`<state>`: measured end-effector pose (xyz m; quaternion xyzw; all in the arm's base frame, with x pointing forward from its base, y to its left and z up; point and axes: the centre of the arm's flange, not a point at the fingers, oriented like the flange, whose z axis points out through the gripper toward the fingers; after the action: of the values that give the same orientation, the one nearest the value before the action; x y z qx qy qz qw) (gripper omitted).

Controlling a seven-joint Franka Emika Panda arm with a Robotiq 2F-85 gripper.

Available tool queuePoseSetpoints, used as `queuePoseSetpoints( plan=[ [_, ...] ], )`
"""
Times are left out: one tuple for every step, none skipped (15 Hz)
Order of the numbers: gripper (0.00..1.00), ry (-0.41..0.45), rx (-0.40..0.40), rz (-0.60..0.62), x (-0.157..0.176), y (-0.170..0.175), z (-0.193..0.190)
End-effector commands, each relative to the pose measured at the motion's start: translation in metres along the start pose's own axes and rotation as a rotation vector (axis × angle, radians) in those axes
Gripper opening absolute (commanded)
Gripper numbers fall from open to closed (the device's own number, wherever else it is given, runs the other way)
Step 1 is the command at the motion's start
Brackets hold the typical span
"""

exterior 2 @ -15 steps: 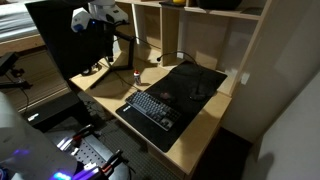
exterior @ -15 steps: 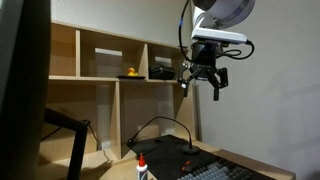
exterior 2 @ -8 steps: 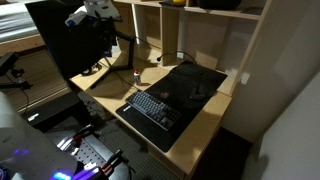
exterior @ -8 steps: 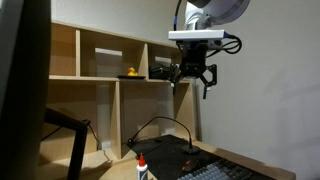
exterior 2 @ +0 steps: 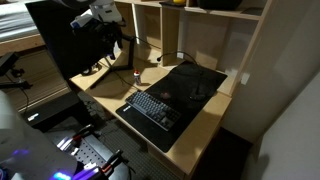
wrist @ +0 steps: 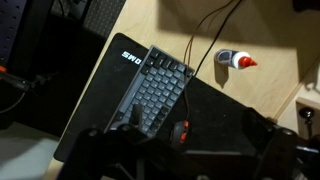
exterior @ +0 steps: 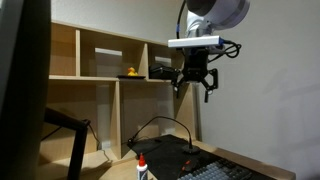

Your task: Move the mouse to the right side of the desk

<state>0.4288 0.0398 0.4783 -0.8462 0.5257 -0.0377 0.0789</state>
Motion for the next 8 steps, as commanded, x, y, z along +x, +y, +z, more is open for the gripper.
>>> queuePoseSetpoints(
  plan=[
    [1.0,-0.009,0.006,0.205,0.043,-0.005,0.037],
    [1.0,-0.043,0.02,0.259,0.049,-0.006,0.044],
    [1.0,-0.071,0.033,0.311,0.054,-0.007,0.05],
    [1.0,-0.107,0.054,0.354,0.058,-0.008,0.055],
    [1.0,-0.152,0.089,0.38,0.06,-0.009,0.06],
    [1.0,-0.097,0.04,0.329,0.055,0.0,0.05],
    [1.0,-0.12,0.053,0.356,0.058,-0.001,0.055],
    [1.0,-0.13,0.057,0.369,0.059,-0.002,0.057]
  ],
)
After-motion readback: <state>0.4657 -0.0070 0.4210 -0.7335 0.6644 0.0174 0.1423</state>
